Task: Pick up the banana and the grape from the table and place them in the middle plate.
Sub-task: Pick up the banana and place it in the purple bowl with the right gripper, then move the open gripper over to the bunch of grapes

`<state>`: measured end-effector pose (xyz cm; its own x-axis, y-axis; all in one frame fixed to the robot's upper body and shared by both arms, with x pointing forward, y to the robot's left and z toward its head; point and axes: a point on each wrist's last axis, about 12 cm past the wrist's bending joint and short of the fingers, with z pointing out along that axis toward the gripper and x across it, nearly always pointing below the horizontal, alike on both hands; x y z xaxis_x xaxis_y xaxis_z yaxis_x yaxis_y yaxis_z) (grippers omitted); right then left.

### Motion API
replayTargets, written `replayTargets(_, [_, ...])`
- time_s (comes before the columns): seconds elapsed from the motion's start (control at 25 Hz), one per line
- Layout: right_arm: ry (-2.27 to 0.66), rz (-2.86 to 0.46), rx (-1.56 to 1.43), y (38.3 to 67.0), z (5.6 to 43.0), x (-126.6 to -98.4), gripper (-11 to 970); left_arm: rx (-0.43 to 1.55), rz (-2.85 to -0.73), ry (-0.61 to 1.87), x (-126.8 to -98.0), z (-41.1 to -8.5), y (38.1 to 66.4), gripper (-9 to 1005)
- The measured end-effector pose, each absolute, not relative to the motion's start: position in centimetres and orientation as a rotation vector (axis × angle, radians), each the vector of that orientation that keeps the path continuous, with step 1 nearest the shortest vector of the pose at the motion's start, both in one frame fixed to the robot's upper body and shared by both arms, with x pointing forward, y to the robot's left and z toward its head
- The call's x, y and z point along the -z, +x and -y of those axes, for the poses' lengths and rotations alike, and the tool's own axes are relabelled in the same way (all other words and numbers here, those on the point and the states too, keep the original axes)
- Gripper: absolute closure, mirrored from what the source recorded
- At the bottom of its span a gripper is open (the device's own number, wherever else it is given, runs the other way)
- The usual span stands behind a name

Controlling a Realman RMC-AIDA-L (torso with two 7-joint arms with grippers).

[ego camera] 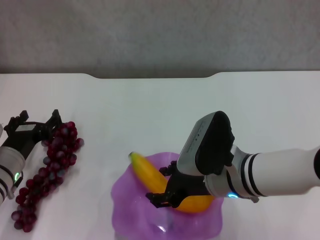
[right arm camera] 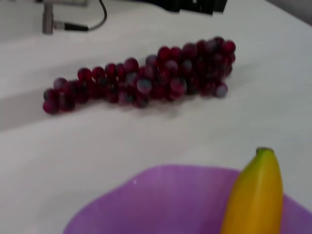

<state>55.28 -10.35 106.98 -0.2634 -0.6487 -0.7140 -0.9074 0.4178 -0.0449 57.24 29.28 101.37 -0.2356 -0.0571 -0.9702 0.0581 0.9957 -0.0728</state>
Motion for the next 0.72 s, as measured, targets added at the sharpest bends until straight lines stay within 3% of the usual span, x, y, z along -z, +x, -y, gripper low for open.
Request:
replayTargets(0.12, [-1.325,-1.967,-0.507,54.9,10.2,-107.6,344,0.105,-1.808,-0.002,-101.3,-29.4,57.1,106])
replayTargets(0.32, [-1.245,-1.841,-0.466,53.9,11.7,-109.0,117,0.103,-1.809,-0.005,-101.2,-29.5,57.0,113])
replayTargets(0.72, [-0.846,-1.773,-0.125,53.7,18.0,-109.0,65,0.107,-1.809,-0.012,-101.1,-29.5,56.9,127])
